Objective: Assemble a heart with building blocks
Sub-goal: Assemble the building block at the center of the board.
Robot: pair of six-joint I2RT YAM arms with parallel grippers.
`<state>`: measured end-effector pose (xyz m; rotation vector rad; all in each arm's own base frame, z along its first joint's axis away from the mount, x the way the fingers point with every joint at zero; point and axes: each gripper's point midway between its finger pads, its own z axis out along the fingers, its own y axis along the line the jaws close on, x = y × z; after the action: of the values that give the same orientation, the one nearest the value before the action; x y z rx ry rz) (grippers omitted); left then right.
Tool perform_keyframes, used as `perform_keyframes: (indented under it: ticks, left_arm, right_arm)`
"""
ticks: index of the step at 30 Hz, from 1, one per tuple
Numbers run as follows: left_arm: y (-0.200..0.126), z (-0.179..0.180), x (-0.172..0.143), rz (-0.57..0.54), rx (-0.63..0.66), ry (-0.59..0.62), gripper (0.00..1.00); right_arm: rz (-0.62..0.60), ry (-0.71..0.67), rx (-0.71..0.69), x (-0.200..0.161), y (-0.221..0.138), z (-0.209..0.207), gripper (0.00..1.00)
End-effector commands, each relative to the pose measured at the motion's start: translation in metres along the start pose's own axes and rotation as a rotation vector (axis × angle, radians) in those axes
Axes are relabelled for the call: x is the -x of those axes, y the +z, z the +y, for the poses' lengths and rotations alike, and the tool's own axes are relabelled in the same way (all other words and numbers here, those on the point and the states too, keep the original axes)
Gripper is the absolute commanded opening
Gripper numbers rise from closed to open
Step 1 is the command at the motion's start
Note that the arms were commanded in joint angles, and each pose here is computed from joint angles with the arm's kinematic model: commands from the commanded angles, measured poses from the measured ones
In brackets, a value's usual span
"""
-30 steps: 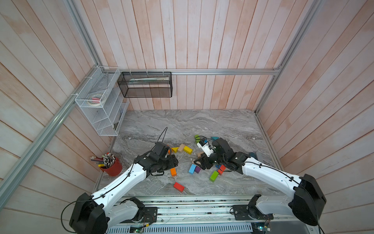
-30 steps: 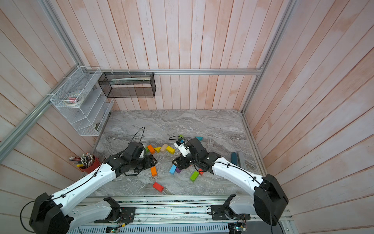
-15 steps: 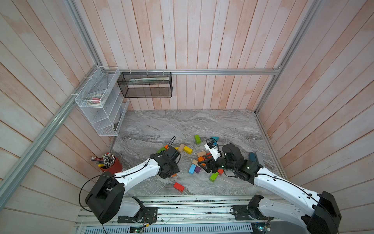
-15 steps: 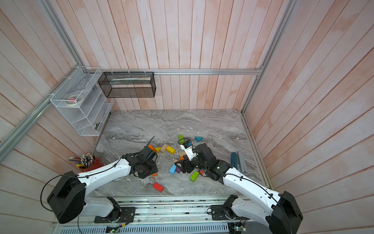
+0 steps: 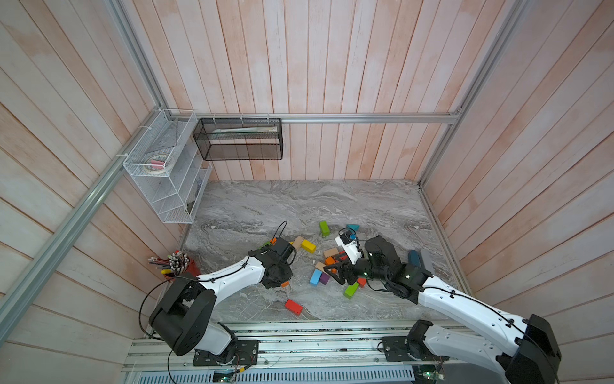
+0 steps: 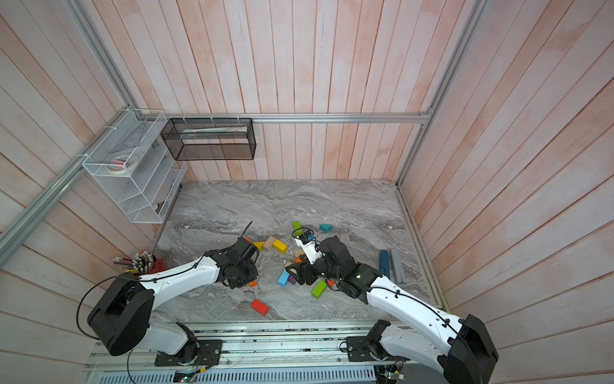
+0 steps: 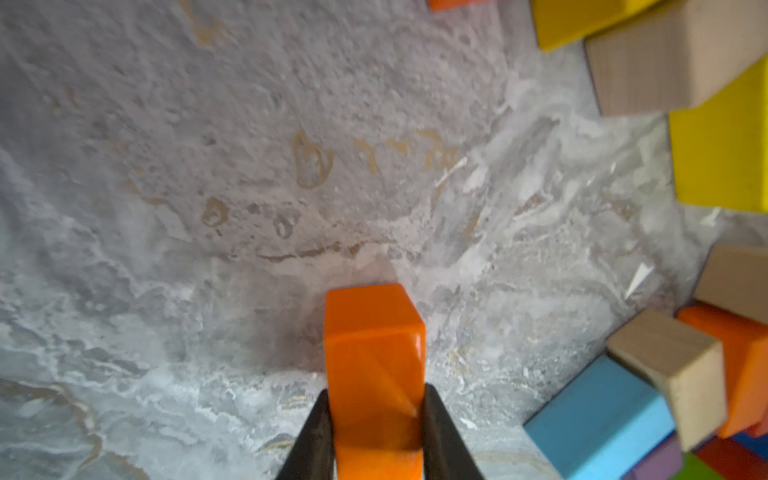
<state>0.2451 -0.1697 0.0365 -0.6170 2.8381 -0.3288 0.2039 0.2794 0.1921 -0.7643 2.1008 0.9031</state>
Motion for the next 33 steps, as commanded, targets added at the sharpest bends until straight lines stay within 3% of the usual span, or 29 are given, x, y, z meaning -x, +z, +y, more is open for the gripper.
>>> perform_keyframes:
  ticks: [1, 9, 22, 33]
  left_arm:
    - [-0.001, 0.011, 0.014, -0.039, 0.003, -0.042, 0.21]
    - [-0.006, 0.03, 0.04, -0.096, 0.085, -0.135, 0.1]
    - [0.0, 0.022, 0.063, -0.126, 0.04, -0.213, 0.1]
    - [0.006, 0.017, 0.076, -0.139, 0.057, -0.198, 0.09]
  right_arm:
    - [-0.001, 0.006, -0.008, -0.003, 0.002, -0.001, 0.73]
    - [-0.007, 0.004, -0.003, -0.003, 0.002, 0.0, 0.72]
    - [-0.015, -0.001, 0.001, -0.001, 0.0, 0.002, 0.73]
    - [-0.013, -0.004, -0.003, -0.002, 0.0, 0.003, 0.72]
